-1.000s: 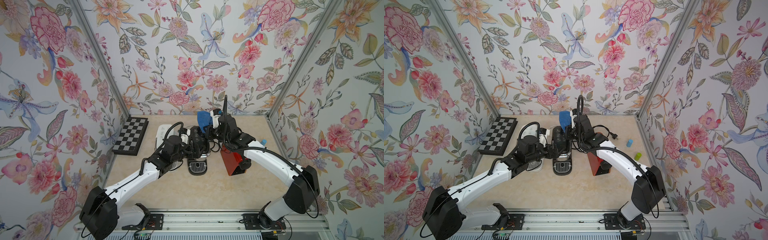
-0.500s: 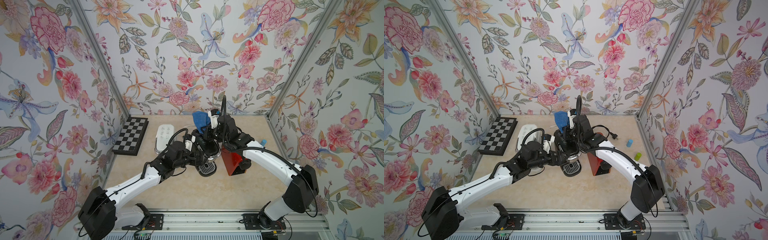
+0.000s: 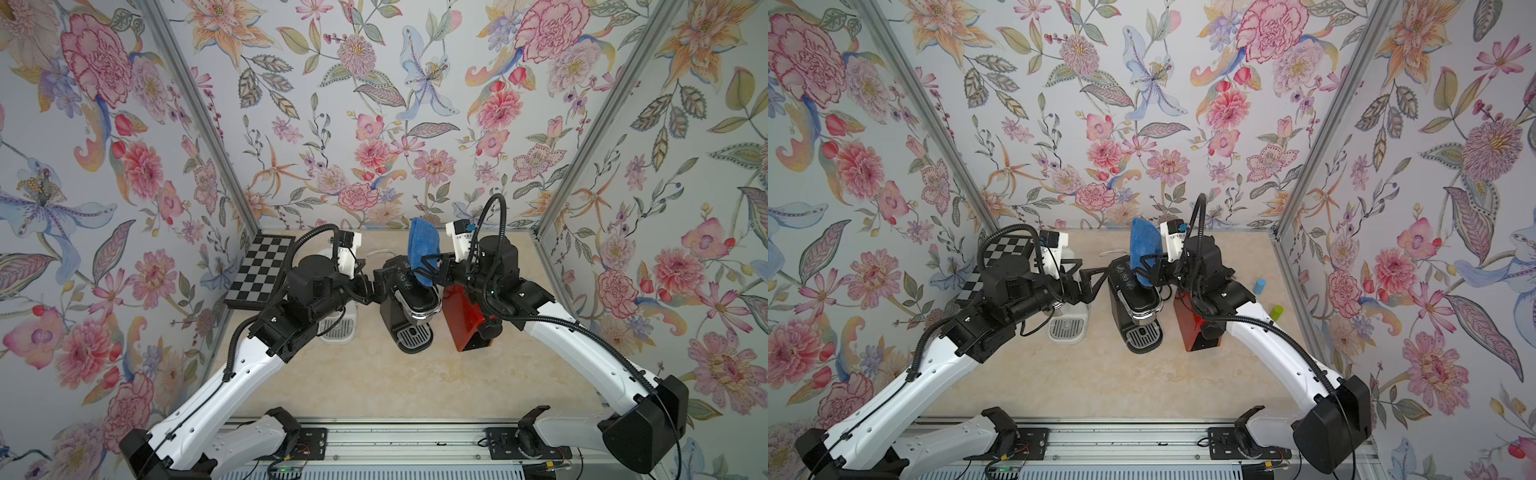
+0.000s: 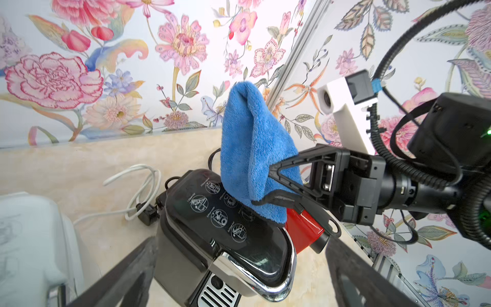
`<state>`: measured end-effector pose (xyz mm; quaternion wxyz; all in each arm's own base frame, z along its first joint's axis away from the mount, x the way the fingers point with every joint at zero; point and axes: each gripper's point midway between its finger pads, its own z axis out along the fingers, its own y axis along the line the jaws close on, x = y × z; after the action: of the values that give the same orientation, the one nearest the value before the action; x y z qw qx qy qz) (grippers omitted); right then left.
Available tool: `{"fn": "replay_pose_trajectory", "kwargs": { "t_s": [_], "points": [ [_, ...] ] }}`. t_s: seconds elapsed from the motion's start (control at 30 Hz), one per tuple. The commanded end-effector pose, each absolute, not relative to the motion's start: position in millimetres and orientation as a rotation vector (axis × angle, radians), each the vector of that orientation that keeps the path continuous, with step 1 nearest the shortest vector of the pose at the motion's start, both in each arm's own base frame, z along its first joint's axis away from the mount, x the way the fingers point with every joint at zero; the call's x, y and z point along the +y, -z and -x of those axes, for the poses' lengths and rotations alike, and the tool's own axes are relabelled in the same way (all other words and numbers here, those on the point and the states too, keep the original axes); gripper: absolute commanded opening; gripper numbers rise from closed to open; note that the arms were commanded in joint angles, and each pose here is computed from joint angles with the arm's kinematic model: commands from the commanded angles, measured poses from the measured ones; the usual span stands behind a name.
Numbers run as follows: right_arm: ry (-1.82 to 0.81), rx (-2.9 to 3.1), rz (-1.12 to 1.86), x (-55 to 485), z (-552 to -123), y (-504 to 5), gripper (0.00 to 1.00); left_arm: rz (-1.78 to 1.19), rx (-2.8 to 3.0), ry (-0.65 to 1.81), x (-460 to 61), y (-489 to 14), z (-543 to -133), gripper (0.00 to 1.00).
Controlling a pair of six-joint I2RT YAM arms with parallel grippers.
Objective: Wipe the surface of a coffee machine
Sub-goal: Adjust the cleaning item.
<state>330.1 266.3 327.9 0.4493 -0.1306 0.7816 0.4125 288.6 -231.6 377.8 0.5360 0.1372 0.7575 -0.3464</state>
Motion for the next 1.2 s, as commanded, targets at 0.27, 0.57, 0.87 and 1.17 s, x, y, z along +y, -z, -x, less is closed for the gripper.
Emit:
{"fn": "replay_pose_trajectory", "kwargs": {
  "t_s": [0.27, 0.57, 0.87, 1.17],
  "points": [
    [-1.357, 1.77, 0.405, 276.1, -300.2, -353.5, 0.0, -0.462, 1.679, 1.214, -280.9, -383.9, -313.8, 0.99],
    [-1.342, 1.776, 0.497, 297.5, -288.8, -350.0, 0.0, -0.503, 1.703, 1.257, -298.8, -379.7, -329.1, 0.99],
    [-1.304, 1.767, 0.545, 305.8, -282.4, -351.6, 0.0, -0.54, 1.732, 1.38, -316.9, -359.2, -322.7, 0.99],
    [-1.27, 1.77, 0.55, 307.7, -287.0, -351.0, 0.0, -0.583, 1.76, 1.395, -326.1, -344.9, -311.7, 0.53]
  ]
}}
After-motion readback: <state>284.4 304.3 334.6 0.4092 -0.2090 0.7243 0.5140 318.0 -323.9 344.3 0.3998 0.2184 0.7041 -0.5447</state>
